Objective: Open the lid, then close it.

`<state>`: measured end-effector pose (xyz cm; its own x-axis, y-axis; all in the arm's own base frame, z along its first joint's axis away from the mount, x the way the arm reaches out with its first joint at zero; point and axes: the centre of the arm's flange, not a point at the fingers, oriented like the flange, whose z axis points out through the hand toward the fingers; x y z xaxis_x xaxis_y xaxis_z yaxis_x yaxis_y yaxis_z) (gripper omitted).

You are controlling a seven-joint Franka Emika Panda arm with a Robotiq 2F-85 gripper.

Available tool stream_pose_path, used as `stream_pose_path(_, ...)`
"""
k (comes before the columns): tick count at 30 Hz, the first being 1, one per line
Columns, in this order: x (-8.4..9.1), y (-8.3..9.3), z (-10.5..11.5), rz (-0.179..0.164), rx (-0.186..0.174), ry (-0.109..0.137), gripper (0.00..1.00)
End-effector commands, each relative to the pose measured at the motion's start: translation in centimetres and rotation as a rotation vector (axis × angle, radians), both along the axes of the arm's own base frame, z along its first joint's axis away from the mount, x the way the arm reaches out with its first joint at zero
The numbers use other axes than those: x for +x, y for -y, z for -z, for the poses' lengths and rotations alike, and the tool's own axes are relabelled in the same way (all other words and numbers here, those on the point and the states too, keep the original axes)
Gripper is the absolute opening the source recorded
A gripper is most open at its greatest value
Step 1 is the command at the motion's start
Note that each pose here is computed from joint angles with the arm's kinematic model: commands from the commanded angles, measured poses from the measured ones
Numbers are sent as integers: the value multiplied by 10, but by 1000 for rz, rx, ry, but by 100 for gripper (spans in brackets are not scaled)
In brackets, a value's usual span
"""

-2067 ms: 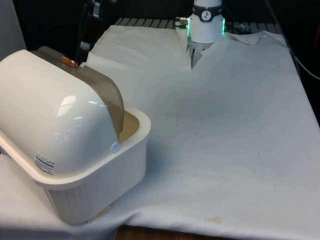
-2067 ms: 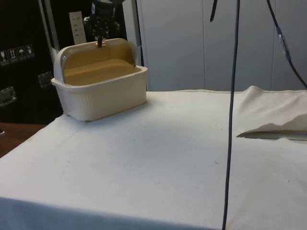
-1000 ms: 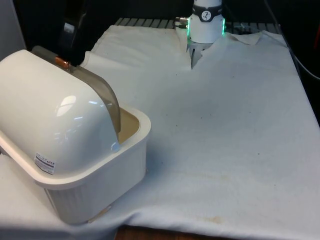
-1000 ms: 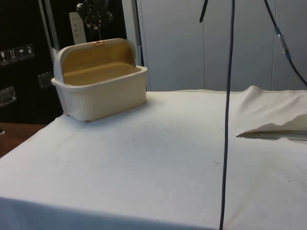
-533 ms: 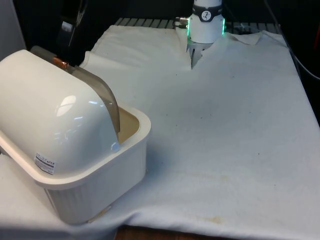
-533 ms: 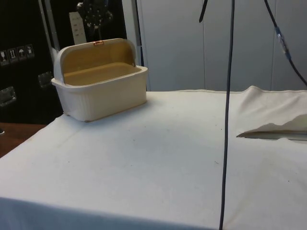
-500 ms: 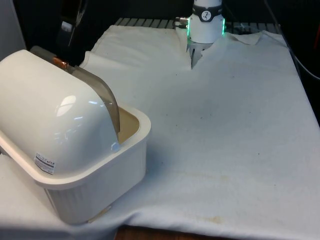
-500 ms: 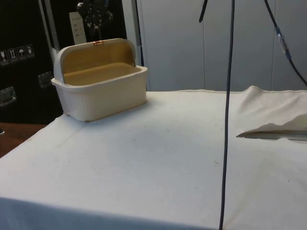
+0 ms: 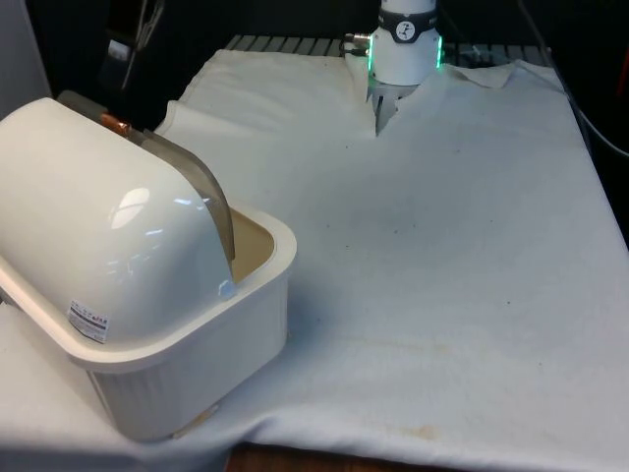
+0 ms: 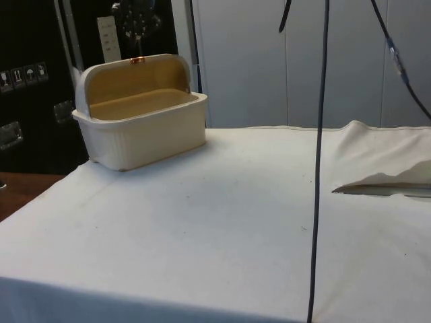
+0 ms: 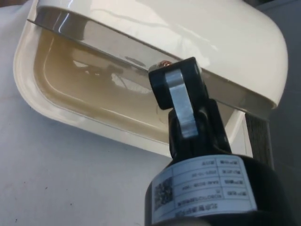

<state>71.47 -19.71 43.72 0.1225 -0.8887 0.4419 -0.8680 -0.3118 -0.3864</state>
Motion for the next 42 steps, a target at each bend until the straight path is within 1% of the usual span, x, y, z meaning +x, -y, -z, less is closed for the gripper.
stream_pose_path(1, 1, 2, -1, 14, 3, 1, 0)
stream_pose_path(6, 3, 6, -4, 35, 3, 3, 0)
stream_pose_path(7, 2, 5, -3, 21, -2, 3, 0)
stream_pose_path(8, 3, 8, -5, 39, 2, 3, 0)
stream_pose_path(9, 4, 9, -5, 44, 2, 3, 0)
stream_pose_path(15, 7, 11, -5, 63, 8, 7, 0)
stream_pose_path(16, 6, 11, -5, 51, 0, 4, 0)
stream_pose_path(17, 8, 12, -4, 66, 9, 6, 0)
stream_pose_path(18, 9, 12, -4, 69, 10, 8, 0)
stream_pose_path(24, 18, 11, 3, 90, 24, 13, 0)
stream_pose_path(25, 15, 11, 2, 79, 12, 11, 0)
stream_pose_path(26, 18, 11, 3, 90, 24, 13, 0)
stream_pose_path(31, 24, 10, 12, 105, 36, 12, 0)
stream_pose_path(34, 28, 10, 17, 112, 43, 10, 0)
stream_pose_path(35, 27, 9, 17, 101, 35, 9, 0)
stream_pose_path(36, 28, 10, 19, 114, 44, 8, 0)
stream_pose_path(42, 29, 11, 27, 132, 50, -6, 0)
